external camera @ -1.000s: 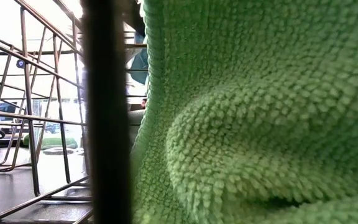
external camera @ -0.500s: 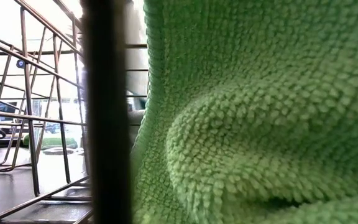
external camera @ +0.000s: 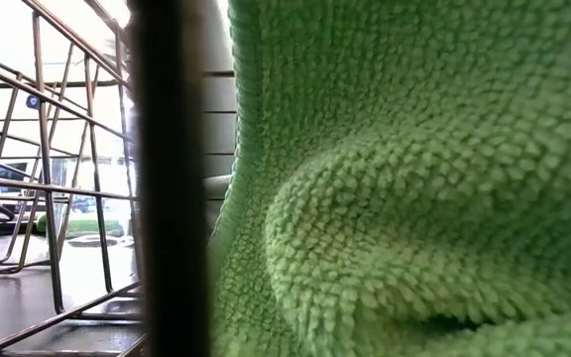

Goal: Sort microfiber towel by color & place in baskets
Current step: Put the white microfiber cloth into the left wire basket

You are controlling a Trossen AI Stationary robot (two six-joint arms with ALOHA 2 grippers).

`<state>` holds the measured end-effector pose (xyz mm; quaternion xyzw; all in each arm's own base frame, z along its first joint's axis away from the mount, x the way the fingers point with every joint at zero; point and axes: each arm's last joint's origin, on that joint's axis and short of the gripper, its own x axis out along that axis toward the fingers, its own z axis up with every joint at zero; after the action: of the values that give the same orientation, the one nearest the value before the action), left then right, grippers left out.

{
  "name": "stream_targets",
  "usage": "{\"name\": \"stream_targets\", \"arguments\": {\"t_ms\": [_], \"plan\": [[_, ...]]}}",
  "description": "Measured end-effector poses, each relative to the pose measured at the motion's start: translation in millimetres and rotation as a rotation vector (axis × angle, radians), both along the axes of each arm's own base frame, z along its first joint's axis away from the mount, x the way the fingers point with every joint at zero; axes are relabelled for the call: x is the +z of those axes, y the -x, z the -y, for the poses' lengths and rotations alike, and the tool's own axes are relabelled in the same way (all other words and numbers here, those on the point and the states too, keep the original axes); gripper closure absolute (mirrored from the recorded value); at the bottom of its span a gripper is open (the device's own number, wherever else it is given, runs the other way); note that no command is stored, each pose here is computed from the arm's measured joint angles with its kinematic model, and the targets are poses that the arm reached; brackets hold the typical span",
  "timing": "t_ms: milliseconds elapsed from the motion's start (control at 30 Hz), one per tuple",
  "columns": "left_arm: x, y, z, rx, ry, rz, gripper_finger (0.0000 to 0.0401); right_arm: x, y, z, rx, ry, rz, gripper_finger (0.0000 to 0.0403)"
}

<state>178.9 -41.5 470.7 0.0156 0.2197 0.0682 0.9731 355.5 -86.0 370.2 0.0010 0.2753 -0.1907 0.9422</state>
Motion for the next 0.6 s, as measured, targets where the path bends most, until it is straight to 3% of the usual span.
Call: {"name": "stream_targets", "arguments": {"t_ms": [300,600], "plan": [[25.9,26.0,25.3,-0.278,0.134,0.127,0.0401,-1.3,1.3,1.4,-0.021,-0.016,-0.009,0.0276],[36.3,42.7,45.4,-0.544,0.246,0.116,0.0401,-1.7,1.6,1.6,-0.031,-0.031,-0.008,0.0282]]}}
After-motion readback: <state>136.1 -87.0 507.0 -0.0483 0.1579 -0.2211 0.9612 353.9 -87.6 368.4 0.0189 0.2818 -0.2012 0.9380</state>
